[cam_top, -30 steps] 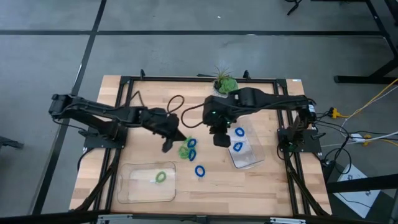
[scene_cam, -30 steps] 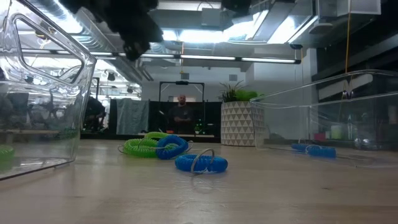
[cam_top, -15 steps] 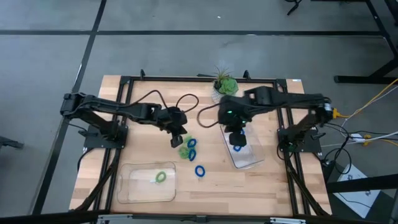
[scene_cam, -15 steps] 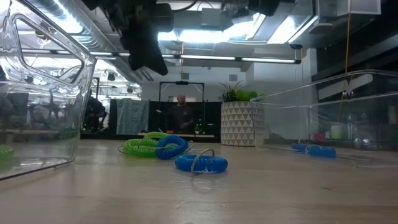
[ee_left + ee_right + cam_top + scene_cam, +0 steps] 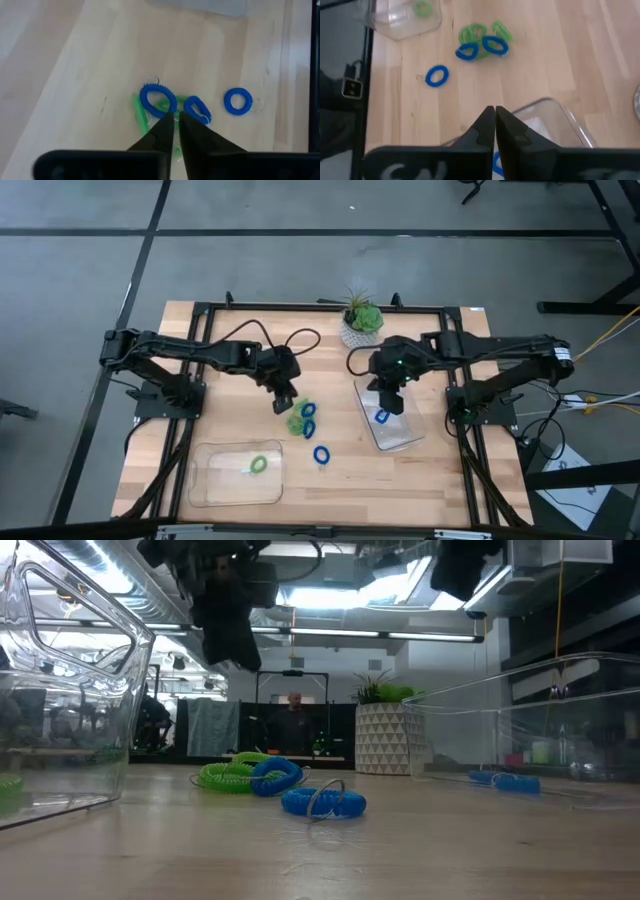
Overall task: Sort spring keychains
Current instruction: Put the green spring keychain into the left transparent bin
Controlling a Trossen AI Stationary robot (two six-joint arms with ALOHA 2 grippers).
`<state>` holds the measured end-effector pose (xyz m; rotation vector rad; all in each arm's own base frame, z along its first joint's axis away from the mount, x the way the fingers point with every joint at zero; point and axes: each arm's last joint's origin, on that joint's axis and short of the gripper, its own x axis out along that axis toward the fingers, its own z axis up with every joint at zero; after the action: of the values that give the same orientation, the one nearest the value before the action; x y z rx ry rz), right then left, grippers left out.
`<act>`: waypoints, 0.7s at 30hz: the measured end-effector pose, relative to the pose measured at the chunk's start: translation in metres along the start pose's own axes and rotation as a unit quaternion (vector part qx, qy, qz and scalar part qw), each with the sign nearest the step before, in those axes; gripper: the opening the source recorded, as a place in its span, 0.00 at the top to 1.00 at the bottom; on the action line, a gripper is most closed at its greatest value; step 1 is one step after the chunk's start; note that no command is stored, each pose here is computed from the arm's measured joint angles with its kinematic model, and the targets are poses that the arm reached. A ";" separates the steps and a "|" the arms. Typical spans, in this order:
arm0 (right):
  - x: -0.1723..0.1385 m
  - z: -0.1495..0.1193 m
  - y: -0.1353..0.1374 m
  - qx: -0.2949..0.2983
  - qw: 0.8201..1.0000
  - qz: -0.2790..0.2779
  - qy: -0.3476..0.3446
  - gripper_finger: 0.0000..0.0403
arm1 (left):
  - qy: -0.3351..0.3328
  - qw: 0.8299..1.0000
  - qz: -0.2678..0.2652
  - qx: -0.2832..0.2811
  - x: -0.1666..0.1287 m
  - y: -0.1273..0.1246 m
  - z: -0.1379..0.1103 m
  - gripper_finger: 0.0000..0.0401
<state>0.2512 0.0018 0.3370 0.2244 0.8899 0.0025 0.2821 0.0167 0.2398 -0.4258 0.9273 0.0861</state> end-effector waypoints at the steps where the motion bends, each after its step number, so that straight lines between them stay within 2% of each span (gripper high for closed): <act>1: 0.002 -0.002 -0.001 -0.005 1.000 -0.001 0.005 0.97 | 0.003 1.000 0.001 0.000 0.000 0.000 -0.001 0.90; 6: 0.012 -0.010 -0.003 -0.035 0.999 -0.003 0.019 0.99 | 0.016 1.000 0.005 -0.002 0.006 0.000 -0.006 0.75; 12: 0.016 -0.012 -0.004 -0.052 0.998 -0.003 0.020 0.96 | 0.039 0.999 0.011 0.003 0.026 -0.002 -0.009 0.59; 16: 0.016 -0.008 -0.003 -0.064 0.998 0.002 -0.001 0.96 | 0.064 0.998 0.020 0.005 0.044 -0.001 -0.014 0.53; 21: 0.016 -0.007 -0.002 -0.070 0.997 0.021 -0.002 0.99 | 0.078 0.996 0.042 0.003 0.061 0.003 -0.017 0.52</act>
<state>0.2554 0.0031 0.3199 0.1129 0.8763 0.1035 0.3052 0.0066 0.1816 -0.3921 1.1001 0.1284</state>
